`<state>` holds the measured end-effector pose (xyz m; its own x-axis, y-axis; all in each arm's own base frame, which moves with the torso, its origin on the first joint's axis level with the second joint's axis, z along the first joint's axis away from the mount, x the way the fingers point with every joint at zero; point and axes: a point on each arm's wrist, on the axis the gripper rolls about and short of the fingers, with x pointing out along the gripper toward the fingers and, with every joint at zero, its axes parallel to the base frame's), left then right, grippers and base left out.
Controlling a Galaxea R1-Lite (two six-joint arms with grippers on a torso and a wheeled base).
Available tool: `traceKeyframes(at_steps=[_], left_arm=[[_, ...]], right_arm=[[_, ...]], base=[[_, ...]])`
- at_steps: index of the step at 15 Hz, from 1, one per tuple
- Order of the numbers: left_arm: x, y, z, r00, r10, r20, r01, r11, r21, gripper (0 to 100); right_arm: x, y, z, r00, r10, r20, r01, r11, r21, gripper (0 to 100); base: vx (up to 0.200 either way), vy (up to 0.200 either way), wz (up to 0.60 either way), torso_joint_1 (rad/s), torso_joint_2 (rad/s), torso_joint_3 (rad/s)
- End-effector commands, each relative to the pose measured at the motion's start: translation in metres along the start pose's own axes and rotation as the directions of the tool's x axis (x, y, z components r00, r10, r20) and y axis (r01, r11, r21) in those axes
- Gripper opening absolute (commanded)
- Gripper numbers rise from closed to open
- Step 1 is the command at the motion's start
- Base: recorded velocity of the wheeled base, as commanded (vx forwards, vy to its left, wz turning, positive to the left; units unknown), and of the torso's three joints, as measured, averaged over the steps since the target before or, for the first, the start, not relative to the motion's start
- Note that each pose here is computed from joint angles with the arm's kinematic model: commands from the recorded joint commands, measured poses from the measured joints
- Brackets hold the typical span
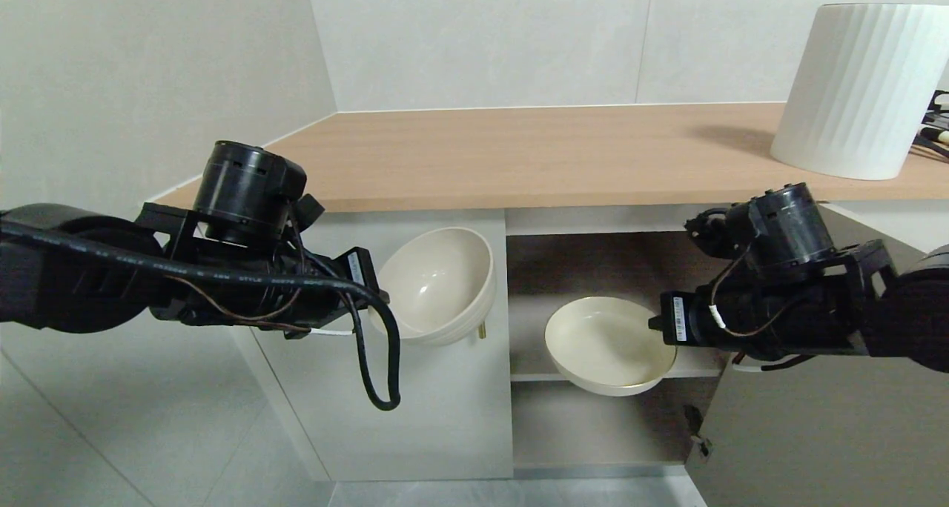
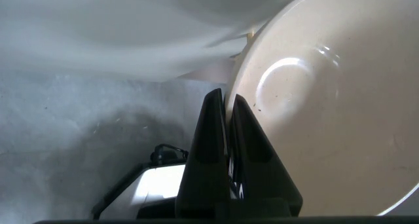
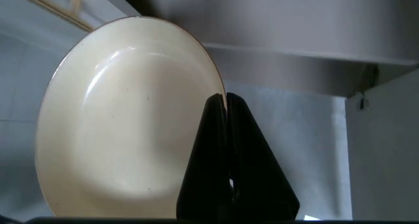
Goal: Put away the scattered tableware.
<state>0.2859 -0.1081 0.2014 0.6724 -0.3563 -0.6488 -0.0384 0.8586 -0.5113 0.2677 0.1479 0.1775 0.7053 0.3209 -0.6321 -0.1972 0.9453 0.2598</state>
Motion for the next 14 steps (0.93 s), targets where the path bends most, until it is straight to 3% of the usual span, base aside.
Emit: traceKeyframes(at_steps=[1, 5, 10, 14], left_arm=[[0.001, 0.0, 0.0, 1.0, 0.002, -0.002, -0.002, 1.0, 0.0, 0], [0.002, 0.0, -0.001, 1.0, 0.002, -0.004, -0.002, 1.0, 0.0, 0], [0.003, -0.001, -0.002, 1.0, 0.002, -0.01, -0.002, 1.0, 0.003, 0], [0.005, 0.0, -0.002, 1.0, 0.005, -0.014, -0.005, 1.0, 0.002, 0]], right_arm=[[0.034, -0.004, -0.01, 0.997, -0.039, -0.065, 0.039, 0.999, -0.002, 0], [0.113, -0.033, -0.02, 0.985, -0.161, -0.064, 0.163, 0.986, 0.04, 0], [0.176, -0.066, -0.027, 0.962, -0.275, -0.002, 0.273, 0.956, 0.104, 0], [0.208, -0.081, -0.029, 0.945, -0.327, 0.017, 0.319, 0.931, 0.178, 0]], base=[[0.0, 0.0, 0.0, 0.0, 0.0, 0.0], [0.0, 0.0, 0.0, 0.0, 0.0, 0.0], [0.0, 0.0, 0.0, 0.0, 0.0, 0.0], [0.0, 0.0, 0.0, 0.0, 0.0, 0.0]])
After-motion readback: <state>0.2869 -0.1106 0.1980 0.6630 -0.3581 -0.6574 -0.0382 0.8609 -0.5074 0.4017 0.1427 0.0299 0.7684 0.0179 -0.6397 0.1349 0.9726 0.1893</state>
